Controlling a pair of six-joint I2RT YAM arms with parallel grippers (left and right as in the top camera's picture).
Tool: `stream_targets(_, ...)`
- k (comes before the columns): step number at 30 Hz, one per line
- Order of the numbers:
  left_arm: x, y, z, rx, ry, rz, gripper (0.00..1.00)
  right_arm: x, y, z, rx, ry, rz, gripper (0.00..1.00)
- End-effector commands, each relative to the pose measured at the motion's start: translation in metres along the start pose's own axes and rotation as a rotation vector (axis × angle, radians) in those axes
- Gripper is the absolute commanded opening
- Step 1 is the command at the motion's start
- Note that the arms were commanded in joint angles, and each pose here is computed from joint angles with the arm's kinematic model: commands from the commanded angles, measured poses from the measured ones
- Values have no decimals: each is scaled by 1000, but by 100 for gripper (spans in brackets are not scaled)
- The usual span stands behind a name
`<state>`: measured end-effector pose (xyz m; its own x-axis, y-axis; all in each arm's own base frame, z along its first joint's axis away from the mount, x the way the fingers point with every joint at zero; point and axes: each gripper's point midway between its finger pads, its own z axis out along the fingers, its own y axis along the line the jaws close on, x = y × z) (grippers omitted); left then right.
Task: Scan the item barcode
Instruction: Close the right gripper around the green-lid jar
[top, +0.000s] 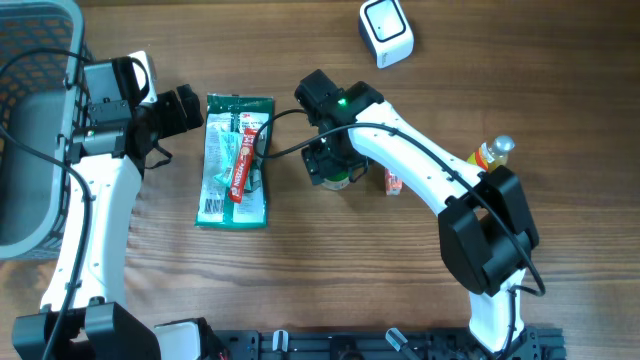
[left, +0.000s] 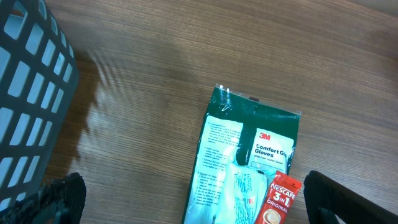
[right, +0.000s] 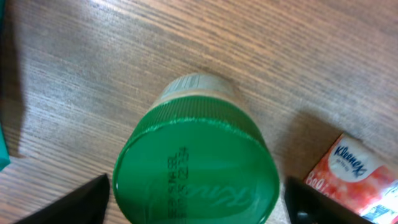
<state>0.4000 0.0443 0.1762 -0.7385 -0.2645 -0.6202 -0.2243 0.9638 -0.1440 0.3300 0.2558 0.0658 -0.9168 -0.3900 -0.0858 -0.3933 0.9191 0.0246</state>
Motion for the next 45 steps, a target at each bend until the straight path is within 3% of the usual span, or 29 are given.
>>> stream_targets(1, -9, -2, -8, 10, -31, 14, 100, -3, -2, 9, 28, -3, 77, 100)
stream_targets(4, -9, -2, -8, 10, -31, 14, 100, -3, -2, 9, 28, -4, 164, 100)
stream_targets(22, -9, -2, -8, 10, -31, 14, 100, -2, -3, 54, 10, -63, 170, 98)
stream_targets(29, -9, -2, -8, 10, -31, 14, 100, -2, -3, 57, 8, -71, 170, 85)
stream_targets(35, -9, -2, -8, 10, -31, 14, 100, -2, -4, 56, 9, -70, 164, 84)
stream_targets(37, -9, -2, -8, 11, -30, 14, 100, -4, -3, 54, 7, -73, 164, 86)
stream_targets(39, -9, -2, -8, 10, -31, 14, 100, -4, -3, 54, 7, -74, 164, 100)
stream_targets(45, -9, -2, -8, 11, -30, 14, 100, -4, -3, 54, 7, -74, 162, 100)
